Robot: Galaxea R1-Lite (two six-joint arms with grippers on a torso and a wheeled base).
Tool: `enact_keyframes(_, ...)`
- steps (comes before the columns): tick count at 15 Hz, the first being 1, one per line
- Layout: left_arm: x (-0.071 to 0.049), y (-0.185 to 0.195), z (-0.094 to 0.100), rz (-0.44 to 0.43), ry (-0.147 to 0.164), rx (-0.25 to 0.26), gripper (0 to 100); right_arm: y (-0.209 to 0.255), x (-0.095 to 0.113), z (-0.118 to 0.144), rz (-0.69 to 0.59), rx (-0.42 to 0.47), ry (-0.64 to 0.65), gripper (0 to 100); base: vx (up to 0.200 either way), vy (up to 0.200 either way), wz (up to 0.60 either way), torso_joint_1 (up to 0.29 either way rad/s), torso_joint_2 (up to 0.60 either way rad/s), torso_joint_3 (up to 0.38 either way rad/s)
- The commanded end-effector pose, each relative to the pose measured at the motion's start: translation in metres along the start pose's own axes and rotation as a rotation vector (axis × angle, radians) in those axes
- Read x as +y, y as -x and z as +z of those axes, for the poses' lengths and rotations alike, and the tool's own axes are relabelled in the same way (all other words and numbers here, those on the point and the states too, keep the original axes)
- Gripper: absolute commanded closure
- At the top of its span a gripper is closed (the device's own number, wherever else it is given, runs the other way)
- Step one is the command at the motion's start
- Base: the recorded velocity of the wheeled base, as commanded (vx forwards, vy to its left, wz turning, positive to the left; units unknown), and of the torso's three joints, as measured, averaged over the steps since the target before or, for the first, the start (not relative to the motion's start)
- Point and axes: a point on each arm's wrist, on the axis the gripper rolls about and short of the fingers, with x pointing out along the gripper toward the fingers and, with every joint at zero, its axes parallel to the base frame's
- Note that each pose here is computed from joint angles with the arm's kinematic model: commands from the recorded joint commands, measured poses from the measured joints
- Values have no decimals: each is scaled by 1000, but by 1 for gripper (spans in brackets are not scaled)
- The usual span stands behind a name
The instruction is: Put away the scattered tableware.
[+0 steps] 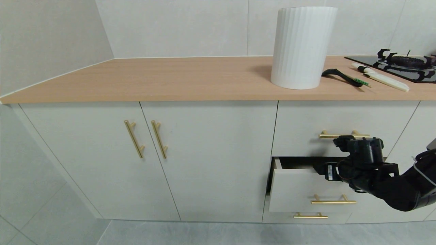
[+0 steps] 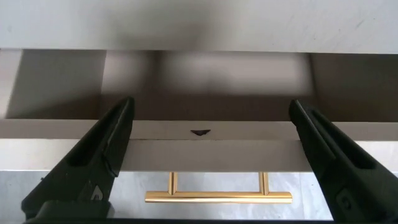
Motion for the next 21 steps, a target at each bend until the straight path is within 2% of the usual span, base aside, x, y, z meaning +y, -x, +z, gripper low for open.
enact_keyframes(1, 0, 0, 0, 1, 1, 0, 0, 2, -2, -2, -5, 19, 3, 0, 0, 0, 0, 0, 0, 0)
enact_keyframes(7, 0, 0, 0, 1, 1, 0, 0, 35, -7, -2, 0, 40, 9, 0, 0, 0, 0, 0, 0, 0)
enact_keyframes(14, 0, 0, 0, 1, 1, 0, 0, 76, -8, -31, 24, 104, 35, 0, 0, 0, 0, 0, 0, 0)
enact_keyframes(21, 0, 0, 0, 1, 1, 0, 0, 144, -25, -69, 42, 119, 54, 0, 0, 0, 0, 0, 0, 0)
